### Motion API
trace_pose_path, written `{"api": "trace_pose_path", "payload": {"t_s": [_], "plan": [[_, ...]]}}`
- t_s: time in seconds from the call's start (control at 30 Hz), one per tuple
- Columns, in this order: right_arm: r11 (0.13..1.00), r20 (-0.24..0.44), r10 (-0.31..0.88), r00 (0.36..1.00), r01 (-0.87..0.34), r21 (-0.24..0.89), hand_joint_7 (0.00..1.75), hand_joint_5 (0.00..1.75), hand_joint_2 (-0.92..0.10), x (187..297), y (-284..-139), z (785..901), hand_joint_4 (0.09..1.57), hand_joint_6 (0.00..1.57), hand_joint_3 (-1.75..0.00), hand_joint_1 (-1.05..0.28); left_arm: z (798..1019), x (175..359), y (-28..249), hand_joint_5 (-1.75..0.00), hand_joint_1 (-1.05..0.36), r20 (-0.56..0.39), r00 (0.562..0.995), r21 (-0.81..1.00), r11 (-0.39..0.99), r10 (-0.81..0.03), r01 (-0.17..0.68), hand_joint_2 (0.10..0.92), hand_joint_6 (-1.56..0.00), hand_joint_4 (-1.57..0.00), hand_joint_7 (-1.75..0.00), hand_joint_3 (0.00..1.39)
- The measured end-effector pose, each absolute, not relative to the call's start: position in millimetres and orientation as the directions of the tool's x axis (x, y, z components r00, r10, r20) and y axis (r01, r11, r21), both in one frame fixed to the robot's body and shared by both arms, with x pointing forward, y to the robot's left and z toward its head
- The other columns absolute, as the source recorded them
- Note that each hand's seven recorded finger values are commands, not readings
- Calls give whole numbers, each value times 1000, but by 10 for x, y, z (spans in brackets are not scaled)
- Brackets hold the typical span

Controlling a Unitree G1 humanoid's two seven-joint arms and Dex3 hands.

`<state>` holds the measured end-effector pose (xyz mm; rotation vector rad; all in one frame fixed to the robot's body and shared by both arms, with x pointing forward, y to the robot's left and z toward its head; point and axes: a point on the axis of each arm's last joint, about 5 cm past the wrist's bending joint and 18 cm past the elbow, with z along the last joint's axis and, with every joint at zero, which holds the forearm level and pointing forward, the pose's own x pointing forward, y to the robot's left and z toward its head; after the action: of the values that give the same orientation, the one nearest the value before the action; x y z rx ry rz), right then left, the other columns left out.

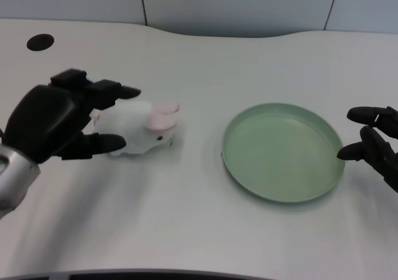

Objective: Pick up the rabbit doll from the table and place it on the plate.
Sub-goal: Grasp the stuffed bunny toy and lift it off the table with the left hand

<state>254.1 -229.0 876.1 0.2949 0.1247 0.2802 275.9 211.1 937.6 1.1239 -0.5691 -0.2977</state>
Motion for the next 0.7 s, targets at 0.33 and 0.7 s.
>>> {"api": "trace_pose_path", "payload": {"t_s": [0.33, 0.7], "plan": [[916, -79, 295, 952, -258, 306, 1056, 1509, -921, 2537, -2252, 8773, 299, 283, -549, -320, 9692, 3077, 2004, -47, -934, 34, 846, 986, 158, -532, 60, 921, -50, 0, -10, 108], [922, -87, 287, 954, -251, 295, 1078, 1505, -921, 2497, -2249, 8755, 216, 242, -543, -311, 9776, 3457, 1810, -34, -996, -240, 869, 948, 88, -433, 306, 921, 0, -8, 1, 96]]}}
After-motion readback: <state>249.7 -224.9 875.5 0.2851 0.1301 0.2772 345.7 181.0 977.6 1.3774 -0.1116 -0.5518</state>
